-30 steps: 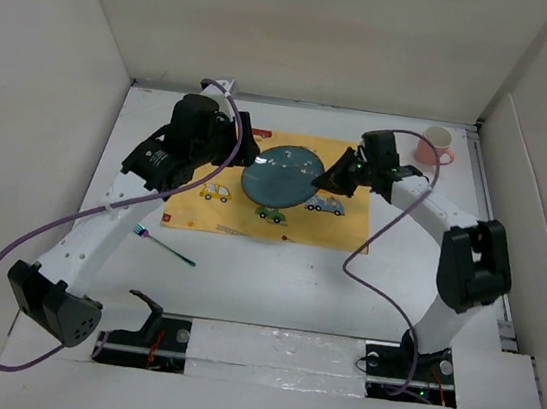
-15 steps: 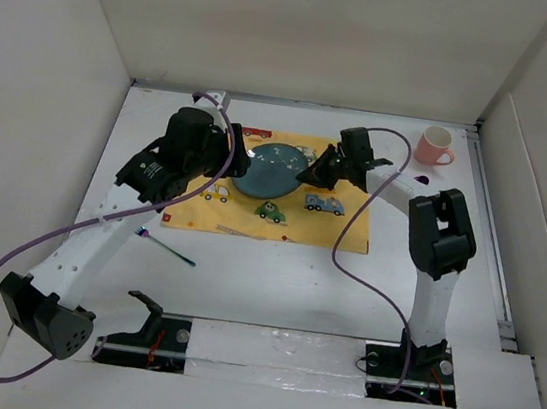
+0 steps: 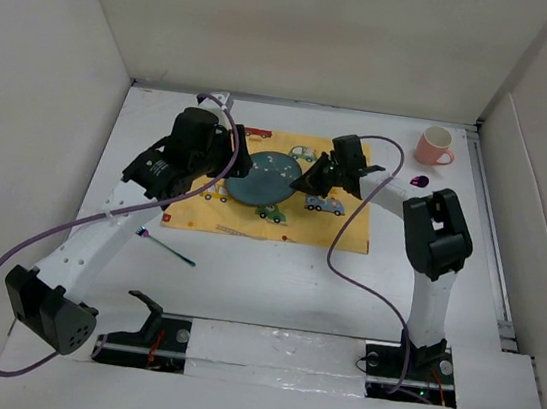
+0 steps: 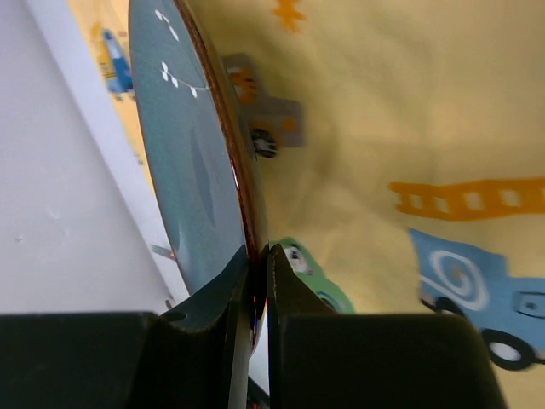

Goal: Set the dinner table for one person

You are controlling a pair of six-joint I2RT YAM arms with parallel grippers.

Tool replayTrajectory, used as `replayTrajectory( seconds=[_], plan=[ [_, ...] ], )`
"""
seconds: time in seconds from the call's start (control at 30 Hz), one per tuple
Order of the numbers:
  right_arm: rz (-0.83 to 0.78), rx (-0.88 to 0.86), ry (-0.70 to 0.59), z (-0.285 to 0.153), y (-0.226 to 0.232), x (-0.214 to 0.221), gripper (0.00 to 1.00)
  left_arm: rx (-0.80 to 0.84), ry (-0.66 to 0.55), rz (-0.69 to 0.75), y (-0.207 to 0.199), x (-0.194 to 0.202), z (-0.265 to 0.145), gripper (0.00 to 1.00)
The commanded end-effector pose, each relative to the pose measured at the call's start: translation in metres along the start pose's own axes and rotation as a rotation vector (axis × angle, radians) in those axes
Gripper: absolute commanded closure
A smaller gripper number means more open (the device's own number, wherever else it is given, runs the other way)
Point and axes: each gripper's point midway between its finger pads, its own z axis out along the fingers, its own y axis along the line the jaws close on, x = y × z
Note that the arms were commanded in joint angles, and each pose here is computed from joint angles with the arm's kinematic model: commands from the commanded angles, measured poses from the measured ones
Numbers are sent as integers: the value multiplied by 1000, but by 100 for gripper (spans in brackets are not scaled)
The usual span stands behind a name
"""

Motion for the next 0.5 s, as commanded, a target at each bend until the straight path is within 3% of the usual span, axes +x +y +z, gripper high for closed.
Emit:
replayTrajectory(
  seconds=[0.0, 0.07, 0.1, 0.3, 0.4, 0.47],
  plan=[
    [-73, -122, -5, -10, 34, 2, 90, 3, -24, 2, 1, -3, 7, 47],
    [-55, -31, 17, -8, 13, 7, 81, 0, -18, 5, 2, -1, 10, 47],
    [-78, -11, 19, -8, 13, 10, 68, -1, -16, 10, 2, -1, 11, 47],
    [-138, 117, -82, -39, 6, -13, 39, -1, -16, 34, 1, -4, 12, 47],
    [-154, 116, -146, -73, 12, -41, 35, -4, -21, 51, 2, -7, 12, 47],
    [-162, 122, -221, -99, 17, -65, 39, -6, -21, 63, 3, -7, 11, 50]
  ],
)
